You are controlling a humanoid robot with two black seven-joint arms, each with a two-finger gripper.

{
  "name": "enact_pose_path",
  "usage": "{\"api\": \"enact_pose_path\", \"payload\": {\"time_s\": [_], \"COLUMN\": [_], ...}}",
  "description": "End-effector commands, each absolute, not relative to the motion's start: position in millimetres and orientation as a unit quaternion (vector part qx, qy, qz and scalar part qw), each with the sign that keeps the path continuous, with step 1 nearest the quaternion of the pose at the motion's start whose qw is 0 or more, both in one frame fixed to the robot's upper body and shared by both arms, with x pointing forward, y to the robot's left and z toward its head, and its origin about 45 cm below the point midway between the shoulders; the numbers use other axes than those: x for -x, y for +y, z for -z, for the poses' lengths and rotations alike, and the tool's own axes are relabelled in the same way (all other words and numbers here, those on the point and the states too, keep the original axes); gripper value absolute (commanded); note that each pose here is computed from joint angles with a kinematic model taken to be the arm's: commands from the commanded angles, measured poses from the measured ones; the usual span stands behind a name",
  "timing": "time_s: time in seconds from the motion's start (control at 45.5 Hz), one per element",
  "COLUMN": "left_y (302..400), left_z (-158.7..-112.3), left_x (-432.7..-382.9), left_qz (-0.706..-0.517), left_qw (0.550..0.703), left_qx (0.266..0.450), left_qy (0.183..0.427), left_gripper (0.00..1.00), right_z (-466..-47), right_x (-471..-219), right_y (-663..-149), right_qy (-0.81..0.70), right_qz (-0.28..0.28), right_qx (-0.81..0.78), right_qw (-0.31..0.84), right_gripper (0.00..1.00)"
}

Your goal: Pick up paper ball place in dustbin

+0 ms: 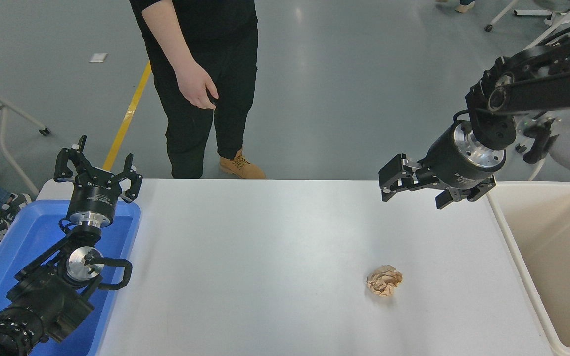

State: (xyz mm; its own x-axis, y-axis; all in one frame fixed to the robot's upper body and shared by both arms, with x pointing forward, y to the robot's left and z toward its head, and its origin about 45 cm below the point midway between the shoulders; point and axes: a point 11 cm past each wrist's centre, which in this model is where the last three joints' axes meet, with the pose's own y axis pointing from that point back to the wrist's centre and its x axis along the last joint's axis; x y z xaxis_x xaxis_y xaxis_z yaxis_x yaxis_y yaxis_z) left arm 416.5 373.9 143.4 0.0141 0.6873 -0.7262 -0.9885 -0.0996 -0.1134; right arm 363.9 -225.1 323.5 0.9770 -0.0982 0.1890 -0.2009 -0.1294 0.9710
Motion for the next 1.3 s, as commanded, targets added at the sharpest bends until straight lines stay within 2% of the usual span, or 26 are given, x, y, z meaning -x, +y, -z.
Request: {"api": "enact_pose_path", "payload": {"time_s": [0.0, 0.264, 0.571, 0.813, 1.275], "left_y": [373.6, 373.6, 373.6, 373.6, 373.7], "left_z": [-143.6, -143.6, -143.6, -143.6, -143.6], "left_x": [-416.6, -416.6, -416.6, -416.6, -416.5], "left_qz": [-0.663, -0.663, -0.663, -0.663, -0.663], "left_qw": [0.632, 0.632, 0.632, 0.632, 0.631], "left_qx": [0.33, 0.33, 0.33, 0.33, 0.331], "left_qy": [0.228, 0.228, 0.228, 0.228, 0.228], "left_gripper": [0.99, 0.99, 0.99, 0.99, 0.99], "right_z": [-311, -270, -214, -197, -188], "right_x": [-361, -345, -347, -344, -342], "right_y": [-233, -240, -250, -244, -234], "right_qy": [-0.095, -0.07, -0.119, -0.122, -0.116], "right_qz": [-0.024, 0.018, -0.005, -0.009, -0.013], "right_qx": [-0.746, -0.743, -0.723, -0.726, -0.73], "right_qw": [0.658, 0.665, 0.68, 0.677, 0.673], "right_gripper": [1.0, 1.0, 1.0, 1.0, 1.0]}}
